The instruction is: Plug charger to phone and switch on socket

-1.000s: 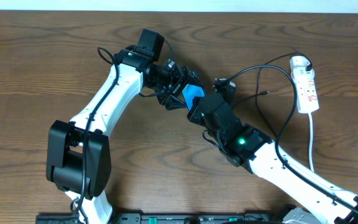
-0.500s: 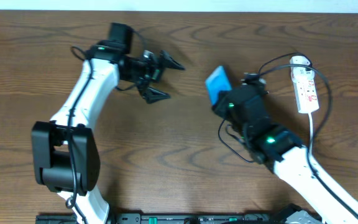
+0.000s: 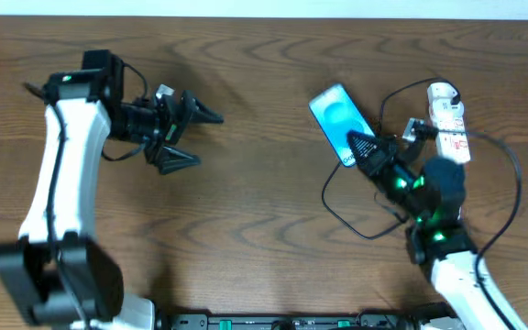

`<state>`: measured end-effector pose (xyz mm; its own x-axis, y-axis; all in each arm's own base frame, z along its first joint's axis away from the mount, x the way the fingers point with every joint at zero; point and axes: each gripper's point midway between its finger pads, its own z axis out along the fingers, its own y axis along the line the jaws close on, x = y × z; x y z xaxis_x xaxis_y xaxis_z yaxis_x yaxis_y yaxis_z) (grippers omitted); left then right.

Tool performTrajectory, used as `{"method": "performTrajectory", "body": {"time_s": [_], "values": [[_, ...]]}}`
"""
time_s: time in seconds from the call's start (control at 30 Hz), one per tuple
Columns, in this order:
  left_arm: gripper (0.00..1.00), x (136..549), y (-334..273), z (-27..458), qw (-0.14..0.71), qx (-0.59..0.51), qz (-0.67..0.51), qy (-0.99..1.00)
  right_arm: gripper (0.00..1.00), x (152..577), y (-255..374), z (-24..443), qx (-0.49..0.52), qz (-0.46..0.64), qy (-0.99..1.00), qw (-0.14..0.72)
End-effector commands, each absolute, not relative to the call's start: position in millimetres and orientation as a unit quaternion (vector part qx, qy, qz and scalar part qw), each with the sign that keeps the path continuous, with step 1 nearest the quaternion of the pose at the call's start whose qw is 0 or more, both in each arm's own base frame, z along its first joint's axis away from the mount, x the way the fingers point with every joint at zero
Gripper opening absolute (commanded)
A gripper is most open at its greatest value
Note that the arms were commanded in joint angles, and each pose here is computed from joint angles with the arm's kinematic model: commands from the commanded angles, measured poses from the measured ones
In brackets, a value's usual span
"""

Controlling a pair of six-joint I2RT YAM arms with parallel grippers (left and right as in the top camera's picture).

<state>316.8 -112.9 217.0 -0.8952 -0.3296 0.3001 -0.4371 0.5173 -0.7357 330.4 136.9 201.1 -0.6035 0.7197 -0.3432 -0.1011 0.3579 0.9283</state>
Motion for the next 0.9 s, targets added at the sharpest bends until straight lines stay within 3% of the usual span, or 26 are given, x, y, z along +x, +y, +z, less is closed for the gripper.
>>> {"method": "performTrajectory", "body": {"time_s": [0.0,0.57,0.77,0.87], "values": [[0.98,302.3,-108.2,225.3,-0.006,0.16,0.389,-0.907,0.01,314.6,147.1,192.0,0.237,0.598,0.687,0.338],[0.99,344.3,-229.2,234.1,-0.103,0.088,0.432,-0.892,0.01,335.2,156.7,188.8,0.385,0.681,0.584,0.217],[0.84,355.5,-229.2,230.9,-0.101,0.177,0.417,-0.886,0.01,331.6,166.0,212.5,0.374,0.713,0.549,0.223],[0.82,356.1,-232.6,231.7,-0.093,0.196,0.421,-0.881,0.01,326.8,177.2,212.7,0.389,0.723,0.539,0.191]]}}
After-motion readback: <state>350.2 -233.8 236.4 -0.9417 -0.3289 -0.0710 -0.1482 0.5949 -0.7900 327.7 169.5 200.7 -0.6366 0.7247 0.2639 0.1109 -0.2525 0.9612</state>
